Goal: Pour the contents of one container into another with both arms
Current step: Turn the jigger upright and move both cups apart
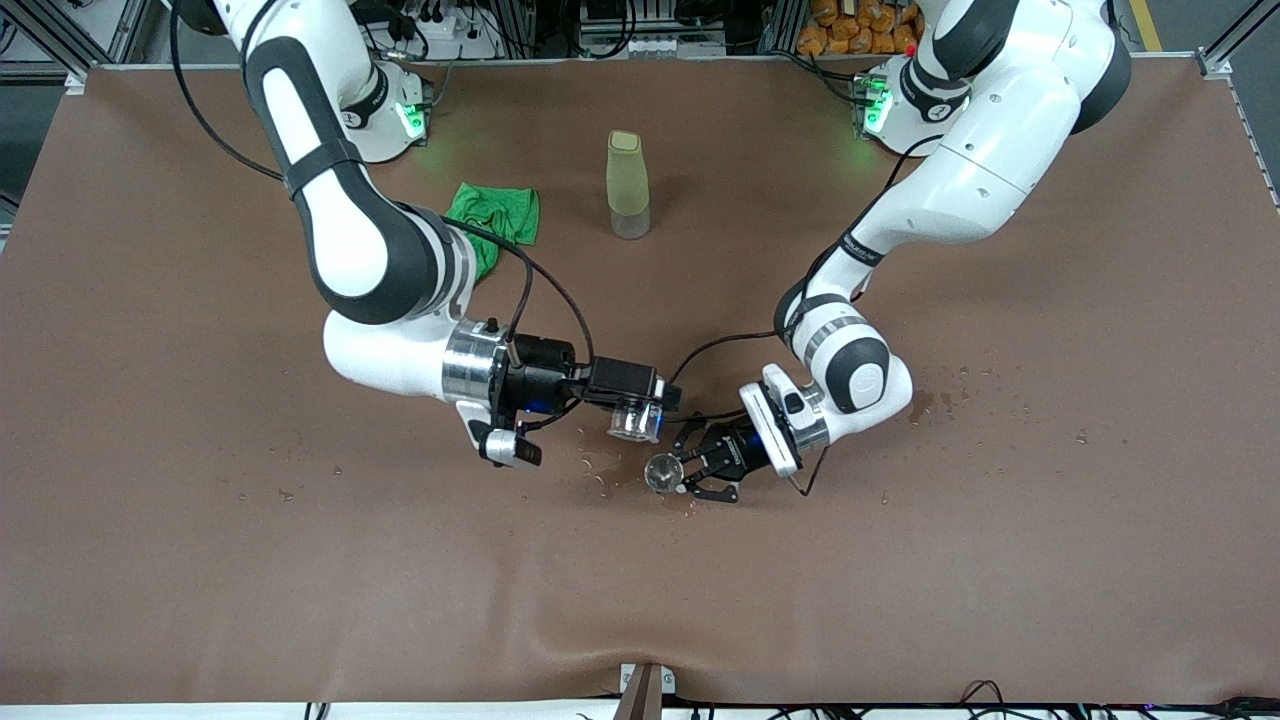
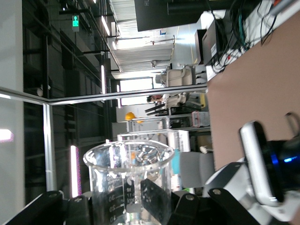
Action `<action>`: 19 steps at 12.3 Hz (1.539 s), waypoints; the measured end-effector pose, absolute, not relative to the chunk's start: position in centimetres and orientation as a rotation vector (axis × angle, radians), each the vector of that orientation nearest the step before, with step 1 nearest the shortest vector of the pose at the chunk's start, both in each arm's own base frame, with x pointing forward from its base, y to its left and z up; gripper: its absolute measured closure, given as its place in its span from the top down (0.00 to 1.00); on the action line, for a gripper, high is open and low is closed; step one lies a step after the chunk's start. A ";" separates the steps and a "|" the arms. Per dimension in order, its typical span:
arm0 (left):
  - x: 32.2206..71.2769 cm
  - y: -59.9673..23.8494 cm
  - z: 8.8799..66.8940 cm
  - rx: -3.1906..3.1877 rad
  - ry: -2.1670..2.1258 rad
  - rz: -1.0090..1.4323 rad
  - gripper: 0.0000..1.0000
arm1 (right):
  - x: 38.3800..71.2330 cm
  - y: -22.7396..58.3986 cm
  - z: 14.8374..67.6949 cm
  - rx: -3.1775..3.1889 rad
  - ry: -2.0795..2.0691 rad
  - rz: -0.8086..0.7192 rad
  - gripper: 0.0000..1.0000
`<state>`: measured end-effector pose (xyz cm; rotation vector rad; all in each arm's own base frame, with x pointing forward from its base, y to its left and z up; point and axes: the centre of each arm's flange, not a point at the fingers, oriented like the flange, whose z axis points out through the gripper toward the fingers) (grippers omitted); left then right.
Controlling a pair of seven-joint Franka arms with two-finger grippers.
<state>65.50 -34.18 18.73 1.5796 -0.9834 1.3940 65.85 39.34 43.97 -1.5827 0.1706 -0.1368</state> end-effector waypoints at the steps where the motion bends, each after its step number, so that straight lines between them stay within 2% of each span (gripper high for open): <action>1: 65.9 -33.2 18.5 1.592 -0.979 1.402 0.21 | 66.4 38.4 43.9 -1.601 0.136 -0.182 0.15; 6: 66.8 -25.2 15.5 1.560 -1.013 1.426 0.21 | 69.7 31.8 43.0 -1.707 -0.045 -0.437 0.15; 13: 66.1 -13.8 13.1 1.434 -1.127 1.374 0.21 | 75.4 11.7 39.7 -1.879 -0.285 -0.771 0.15; 16: 65.3 -10.5 12.5 1.400 -1.168 1.344 0.21 | 75.6 1.7 35.1 -1.887 -0.406 -0.870 0.15; 19: 64.6 -7.4 12.0 1.376 -1.217 1.312 0.21 | 73.7 -6.5 29.8 -1.867 -0.543 -0.953 0.15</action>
